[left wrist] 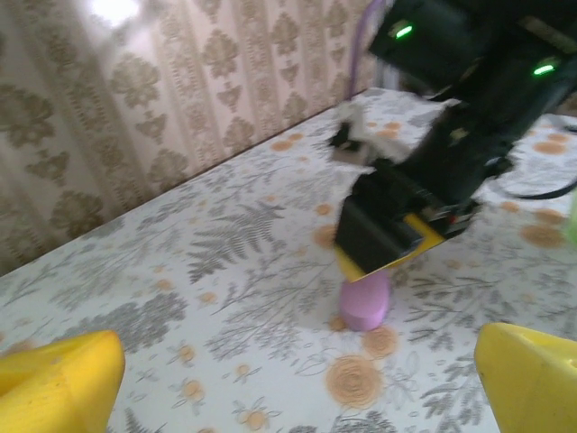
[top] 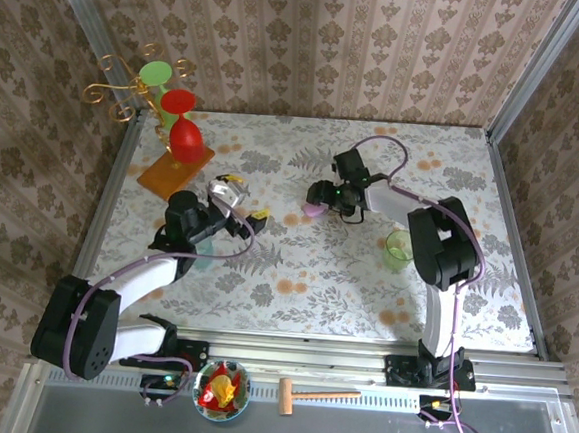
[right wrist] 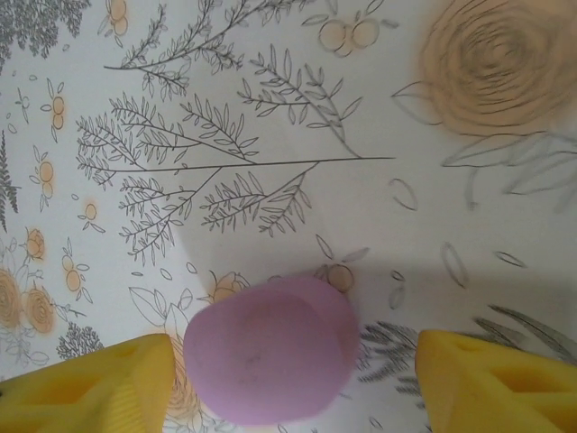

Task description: Insert the wireless bluetooth earbuds into the charging case

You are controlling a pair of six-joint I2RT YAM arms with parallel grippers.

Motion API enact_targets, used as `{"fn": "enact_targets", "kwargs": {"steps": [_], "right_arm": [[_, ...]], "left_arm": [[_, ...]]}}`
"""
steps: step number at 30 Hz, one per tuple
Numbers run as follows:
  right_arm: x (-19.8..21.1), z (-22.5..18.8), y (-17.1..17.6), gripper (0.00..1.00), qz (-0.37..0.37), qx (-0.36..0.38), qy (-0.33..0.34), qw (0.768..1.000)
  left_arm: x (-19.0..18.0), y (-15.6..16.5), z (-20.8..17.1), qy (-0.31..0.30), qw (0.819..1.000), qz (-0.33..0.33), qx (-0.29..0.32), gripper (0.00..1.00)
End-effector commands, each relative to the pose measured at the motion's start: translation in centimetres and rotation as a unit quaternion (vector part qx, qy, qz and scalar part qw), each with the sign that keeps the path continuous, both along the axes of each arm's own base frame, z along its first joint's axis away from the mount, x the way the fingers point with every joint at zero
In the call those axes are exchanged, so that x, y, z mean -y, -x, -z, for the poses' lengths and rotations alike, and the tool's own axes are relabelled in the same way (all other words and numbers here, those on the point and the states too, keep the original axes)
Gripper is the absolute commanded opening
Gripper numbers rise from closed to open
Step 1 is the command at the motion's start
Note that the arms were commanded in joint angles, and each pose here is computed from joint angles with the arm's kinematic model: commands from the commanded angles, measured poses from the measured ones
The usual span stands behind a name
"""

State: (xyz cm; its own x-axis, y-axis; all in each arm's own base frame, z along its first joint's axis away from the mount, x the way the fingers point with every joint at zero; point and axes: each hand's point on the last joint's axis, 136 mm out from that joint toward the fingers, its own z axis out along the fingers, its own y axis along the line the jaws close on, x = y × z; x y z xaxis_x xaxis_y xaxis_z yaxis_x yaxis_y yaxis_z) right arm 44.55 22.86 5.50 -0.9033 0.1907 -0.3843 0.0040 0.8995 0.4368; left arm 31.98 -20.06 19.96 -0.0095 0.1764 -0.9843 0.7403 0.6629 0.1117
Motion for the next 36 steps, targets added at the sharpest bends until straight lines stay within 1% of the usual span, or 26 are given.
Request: {"fn": "enact_targets", "kwargs": {"steps": [1,4,6,8,9,12,14,15,19,21,23,26,31,36], "right_arm": [[2.9,-4.3,0.0,0.77,0.005,0.072,0.067,0.995],[5.0,-6.8,0.9,0.83,0.001,0.123,0.108,0.987],[6.8,-9.0,1.5,0.90,0.009,0.166,0.136,0.977],[9.0,-11.5,2.3,0.91,0.025,0.213,0.162,0.963],[10.1,-12.5,2.6,0.95,0.036,0.229,0.171,0.958],[13.8,-15.6,4.0,0.96,0.075,0.281,0.189,0.938],[16.4,-16.5,4.8,0.97,0.102,0.302,0.193,0.928],[17.6,-16.5,5.1,0.98,0.103,0.313,0.200,0.923],[21.6,-16.2,6.4,0.99,0.135,0.358,0.262,0.886],[22.9,-15.4,6.8,1.00,0.149,0.360,0.273,0.880],[24.0,-14.0,6.9,1.00,0.163,0.353,0.274,0.880],[24.5,-11.9,6.5,1.00,0.169,0.346,0.263,0.885],[24.2,-9.2,5.7,1.00,0.158,0.343,0.256,0.890],[24.2,-8.1,5.3,1.00,0.151,0.348,0.259,0.888]], "left_arm": [[-3.0,-2.0,-2.2,0.020,0.996,-0.087,0.014,1.00],[-6.0,-3.0,-2.5,0.022,0.987,-0.157,0.010,1.00],[-7.8,-3.4,-2.4,0.011,0.981,-0.196,0.005,1.00],[-9.8,-3.8,-2.0,-0.006,0.970,-0.243,-0.001,1.00],[-10.7,-4.0,-1.8,-0.012,0.965,-0.261,-0.004,1.00],[-13.6,-4.2,-1.2,-0.022,0.951,-0.307,-0.009,1.00],[-15.4,-4.4,-0.5,-0.025,0.943,-0.331,-0.014,1.00],[-16.5,-4.5,0.0,-0.026,0.938,-0.346,-0.020,1.00],[-19.5,-4.7,2.5,-0.033,0.923,-0.382,-0.042,1.00],[-20.5,-4.6,3.8,-0.034,0.917,-0.394,-0.055,1.00],[-21.1,-4.6,4.8,-0.034,0.912,-0.402,-0.066,1.00],[-22.0,-4.9,5.9,-0.031,0.908,-0.411,-0.075,1.00],[-22.2,-5.4,7.2,-0.031,0.908,-0.408,-0.092,1.00],[-22.2,-5.5,7.8,-0.026,0.910,-0.402,-0.098,1.00]]}}
